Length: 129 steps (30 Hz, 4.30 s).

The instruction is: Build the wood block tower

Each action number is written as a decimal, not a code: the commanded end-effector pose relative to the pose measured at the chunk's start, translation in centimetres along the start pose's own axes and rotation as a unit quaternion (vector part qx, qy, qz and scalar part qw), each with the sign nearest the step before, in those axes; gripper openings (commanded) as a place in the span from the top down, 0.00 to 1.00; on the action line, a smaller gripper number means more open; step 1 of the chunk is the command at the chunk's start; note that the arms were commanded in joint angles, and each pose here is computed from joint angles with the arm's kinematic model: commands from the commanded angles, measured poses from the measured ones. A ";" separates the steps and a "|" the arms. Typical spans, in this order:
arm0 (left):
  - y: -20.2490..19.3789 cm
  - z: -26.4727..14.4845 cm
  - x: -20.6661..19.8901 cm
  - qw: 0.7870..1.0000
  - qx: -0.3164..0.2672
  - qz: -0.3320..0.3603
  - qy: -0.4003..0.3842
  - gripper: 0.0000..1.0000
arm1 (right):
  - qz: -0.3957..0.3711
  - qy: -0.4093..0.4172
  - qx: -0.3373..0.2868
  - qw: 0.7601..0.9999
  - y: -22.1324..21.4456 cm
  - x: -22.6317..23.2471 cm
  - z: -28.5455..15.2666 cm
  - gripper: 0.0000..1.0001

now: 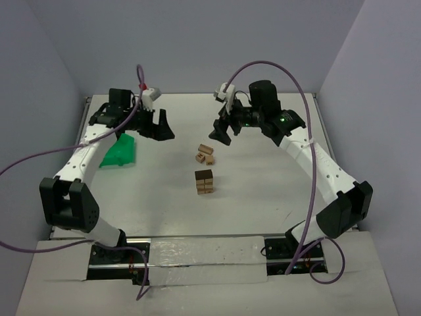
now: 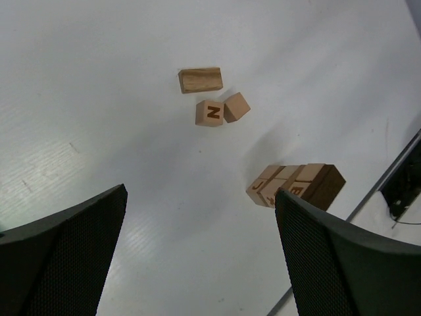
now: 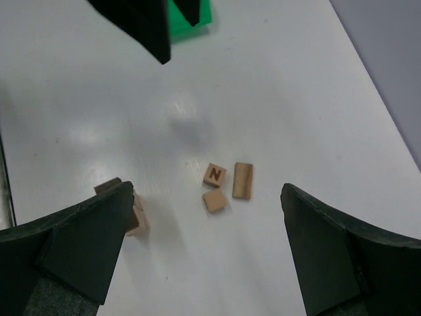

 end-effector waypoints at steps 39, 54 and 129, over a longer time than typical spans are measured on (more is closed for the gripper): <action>-5.8 17.5 -1.7 0.964 0.168 0.177 -0.109 0.30 | 0.198 -0.108 0.110 0.968 -15.5 -3.4 -5.0 0.00; -8.4 19.1 -1.4 0.956 0.205 0.186 -0.100 0.30 | 0.204 -0.109 0.118 0.966 -15.9 -4.0 -4.7 0.00; -7.1 2.5 -12.2 0.893 0.184 0.382 -0.152 0.72 | 0.171 -0.099 0.094 0.976 -14.6 -4.1 -4.9 0.01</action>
Point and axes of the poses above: each gripper's point midway between its finger pads, its own z axis out along the fingers, its own x axis along the line the jaws close on, y = z × x, the point moved 3 cm from there along -z, back along the fingers
